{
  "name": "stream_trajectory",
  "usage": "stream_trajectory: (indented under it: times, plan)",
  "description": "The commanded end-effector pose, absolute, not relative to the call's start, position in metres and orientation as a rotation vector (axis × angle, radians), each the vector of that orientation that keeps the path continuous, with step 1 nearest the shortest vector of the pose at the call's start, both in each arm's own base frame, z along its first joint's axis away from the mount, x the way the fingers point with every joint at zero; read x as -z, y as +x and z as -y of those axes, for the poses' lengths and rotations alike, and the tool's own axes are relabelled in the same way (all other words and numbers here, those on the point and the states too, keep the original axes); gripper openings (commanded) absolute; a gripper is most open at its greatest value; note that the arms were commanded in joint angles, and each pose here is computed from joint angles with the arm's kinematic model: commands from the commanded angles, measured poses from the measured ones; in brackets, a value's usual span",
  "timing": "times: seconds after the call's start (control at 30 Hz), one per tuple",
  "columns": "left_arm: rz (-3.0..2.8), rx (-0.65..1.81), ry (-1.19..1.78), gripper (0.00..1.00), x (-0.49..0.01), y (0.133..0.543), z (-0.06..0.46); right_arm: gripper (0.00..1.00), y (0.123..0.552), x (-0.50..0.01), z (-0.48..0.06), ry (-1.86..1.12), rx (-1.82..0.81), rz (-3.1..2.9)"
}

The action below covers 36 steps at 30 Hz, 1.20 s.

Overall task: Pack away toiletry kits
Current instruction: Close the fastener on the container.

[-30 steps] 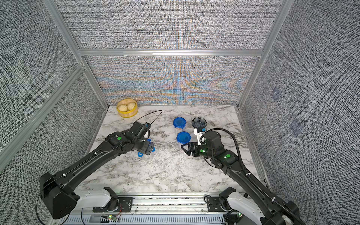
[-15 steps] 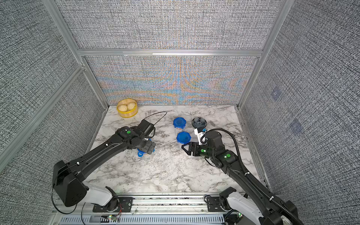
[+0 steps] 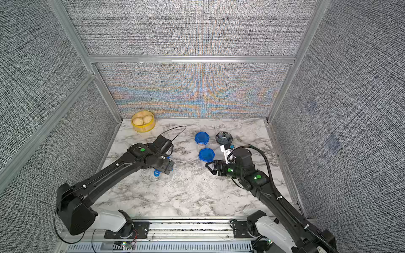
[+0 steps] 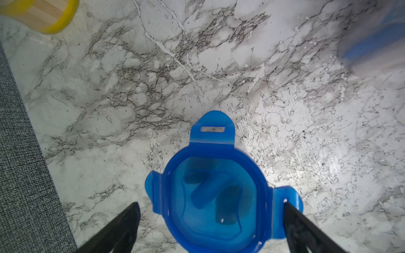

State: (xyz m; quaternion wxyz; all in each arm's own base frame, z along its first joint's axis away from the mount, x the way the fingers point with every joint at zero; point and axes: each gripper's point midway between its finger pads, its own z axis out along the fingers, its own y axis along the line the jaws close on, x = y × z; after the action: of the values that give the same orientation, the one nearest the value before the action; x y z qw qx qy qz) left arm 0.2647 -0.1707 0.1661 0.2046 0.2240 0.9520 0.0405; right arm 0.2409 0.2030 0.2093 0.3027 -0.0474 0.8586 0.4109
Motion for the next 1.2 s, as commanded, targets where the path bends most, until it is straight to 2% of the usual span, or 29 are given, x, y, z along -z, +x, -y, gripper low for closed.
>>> stream_trajectory:
  times: [0.0, 0.4, 0.97, 1.17]
  plan:
    - [-2.661, -0.087, 0.619, 0.99, -0.165, 0.261, 0.17, 0.78, 0.242, -0.214, -0.204, -0.13, -1.101, -2.256]
    - [-2.694, 0.003, 0.621, 0.99, -0.158, 0.262, 0.171, 0.78, 0.242, -0.214, -0.202, -0.124, -1.103, -2.251]
    - [-2.752, -0.022, 0.64, 1.0, -0.139, 0.263, 0.169, 0.78, 0.239, -0.217, -0.198, -0.118, -1.11, -2.226]
    - [-2.771, -0.011, 0.638, 0.91, -0.134, 0.26, 0.168, 0.78, 0.24, -0.216, -0.196, -0.11, -1.107, -2.225]
